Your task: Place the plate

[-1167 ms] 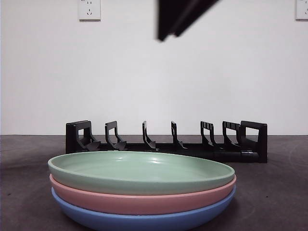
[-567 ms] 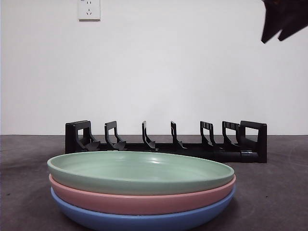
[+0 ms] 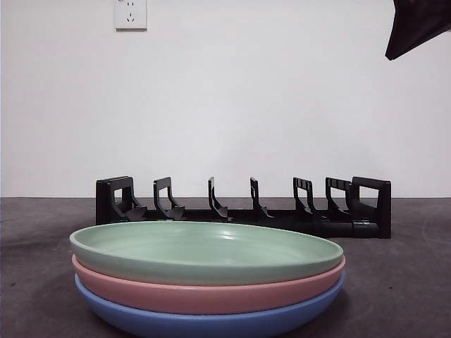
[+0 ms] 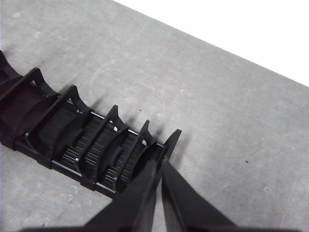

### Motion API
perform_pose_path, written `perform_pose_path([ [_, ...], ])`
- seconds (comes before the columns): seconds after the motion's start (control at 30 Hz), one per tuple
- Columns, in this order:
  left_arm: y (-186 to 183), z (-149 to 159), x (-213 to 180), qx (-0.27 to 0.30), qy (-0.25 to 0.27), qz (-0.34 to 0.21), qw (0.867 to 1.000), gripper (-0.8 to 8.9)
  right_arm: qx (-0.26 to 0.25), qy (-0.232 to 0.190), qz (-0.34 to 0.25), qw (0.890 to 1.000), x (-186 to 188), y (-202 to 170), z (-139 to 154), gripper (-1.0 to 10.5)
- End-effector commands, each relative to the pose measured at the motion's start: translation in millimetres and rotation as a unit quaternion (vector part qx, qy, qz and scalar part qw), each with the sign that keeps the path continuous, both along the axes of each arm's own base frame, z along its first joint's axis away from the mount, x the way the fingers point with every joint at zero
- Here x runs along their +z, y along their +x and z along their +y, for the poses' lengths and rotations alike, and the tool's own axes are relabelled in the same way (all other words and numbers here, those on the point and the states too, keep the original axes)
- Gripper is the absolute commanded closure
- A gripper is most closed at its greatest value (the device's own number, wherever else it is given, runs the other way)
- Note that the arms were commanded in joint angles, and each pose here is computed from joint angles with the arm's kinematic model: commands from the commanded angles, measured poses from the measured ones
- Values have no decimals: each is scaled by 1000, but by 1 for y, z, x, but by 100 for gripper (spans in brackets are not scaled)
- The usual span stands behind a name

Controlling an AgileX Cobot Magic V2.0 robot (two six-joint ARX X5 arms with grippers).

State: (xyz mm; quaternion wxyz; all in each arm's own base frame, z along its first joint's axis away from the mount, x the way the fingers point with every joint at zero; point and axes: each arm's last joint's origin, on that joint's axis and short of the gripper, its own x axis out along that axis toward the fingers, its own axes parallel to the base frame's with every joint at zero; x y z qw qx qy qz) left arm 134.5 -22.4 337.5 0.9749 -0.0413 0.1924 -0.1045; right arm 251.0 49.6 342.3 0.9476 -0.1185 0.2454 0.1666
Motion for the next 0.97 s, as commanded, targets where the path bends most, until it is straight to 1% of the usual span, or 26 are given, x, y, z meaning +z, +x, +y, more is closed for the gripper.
perform_pose_path([
  [0.03,0,0,4,-3,1,-9,1000,806,-2,8,-5,1000,2,2,1,930],
  [0.13,0,0,4,-4,4,-8,1000,806,-2,8,-4,1000,2,2,1,930],
  [0.17,-1,0,5,-12,29,-19,999,806,-2,8,-4,1000,2,2,1,930],
  [0.2,-2,1,5,-12,37,-31,999,806,-2,8,-4,1000,2,2,1,930],
  [0.27,-6,3,-3,-3,33,-65,997,806,-2,8,-4,1000,2,2,1,930],
  [0.33,-12,6,-23,6,31,-119,992,806,-2,8,-4,1000,2,2,1,930],
  [0.37,-17,7,-41,8,35,-148,988,806,-2,8,-4,1000,2,2,1,930],
  [0.5,-33,11,-107,20,48,-195,979,806,-2,8,-4,1000,2,2,1,930],
  [0.6,-37,13,-147,41,46,-200,978,806,-2,8,-4,1000,2,2,1,930],
  [0.7,-38,15,-173,53,39,-189,980,806,-2,8,-4,1000,2,2,1,930],
  [0.77,-38,16,-177,63,44,-166,983,806,-2,8,-5,1000,2,2,1,930],
  [0.97,-38,17,-177,66,42,-161,984,806,-2,8,-6,1000,2,2,1,930],
])
